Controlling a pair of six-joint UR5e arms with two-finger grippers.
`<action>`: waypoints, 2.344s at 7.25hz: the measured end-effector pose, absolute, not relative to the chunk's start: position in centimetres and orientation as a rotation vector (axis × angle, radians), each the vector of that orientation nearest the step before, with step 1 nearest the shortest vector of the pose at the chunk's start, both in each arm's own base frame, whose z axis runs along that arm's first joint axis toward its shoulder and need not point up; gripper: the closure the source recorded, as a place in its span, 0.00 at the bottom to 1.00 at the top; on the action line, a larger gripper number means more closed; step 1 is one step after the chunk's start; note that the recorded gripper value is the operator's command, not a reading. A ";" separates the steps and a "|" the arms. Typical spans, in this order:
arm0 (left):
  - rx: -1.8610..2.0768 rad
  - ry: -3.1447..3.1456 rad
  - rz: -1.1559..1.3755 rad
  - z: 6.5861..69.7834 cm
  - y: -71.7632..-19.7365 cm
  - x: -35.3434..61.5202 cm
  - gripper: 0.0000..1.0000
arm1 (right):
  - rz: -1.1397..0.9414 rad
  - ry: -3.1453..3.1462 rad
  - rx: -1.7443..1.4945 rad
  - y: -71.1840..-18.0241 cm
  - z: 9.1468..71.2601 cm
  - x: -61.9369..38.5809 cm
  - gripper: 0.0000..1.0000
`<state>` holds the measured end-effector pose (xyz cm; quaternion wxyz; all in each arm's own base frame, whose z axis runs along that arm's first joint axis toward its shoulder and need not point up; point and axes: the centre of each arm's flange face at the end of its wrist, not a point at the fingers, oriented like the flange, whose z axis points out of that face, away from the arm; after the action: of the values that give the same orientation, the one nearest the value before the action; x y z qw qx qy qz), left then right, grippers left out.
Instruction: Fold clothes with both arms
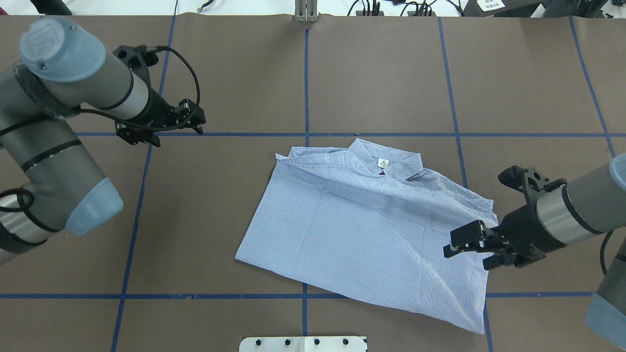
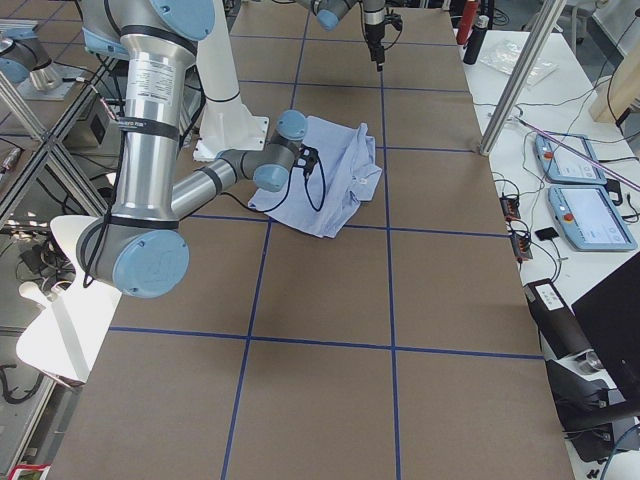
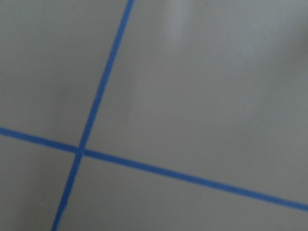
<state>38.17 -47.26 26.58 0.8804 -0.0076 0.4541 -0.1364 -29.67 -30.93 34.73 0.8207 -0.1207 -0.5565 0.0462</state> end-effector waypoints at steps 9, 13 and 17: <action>-0.169 1.001 -0.480 28.2 -31.0 53.6 0.04 | 0.167 -1.260 -0.078 -35.9 30.5 -28.8 0.00; -0.173 0.968 -0.492 29.4 -30.5 54.9 0.25 | 0.169 -1.257 -0.079 -36.1 30.6 -28.9 0.00; -0.177 0.956 -0.489 29.7 -30.5 55.1 0.55 | 0.172 -1.254 -0.081 -36.1 30.8 -28.9 0.00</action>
<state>55.08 -30.45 29.68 0.8555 -0.0844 0.4547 -0.2327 -28.94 -36.14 30.78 0.8057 -0.0378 -0.5857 0.0804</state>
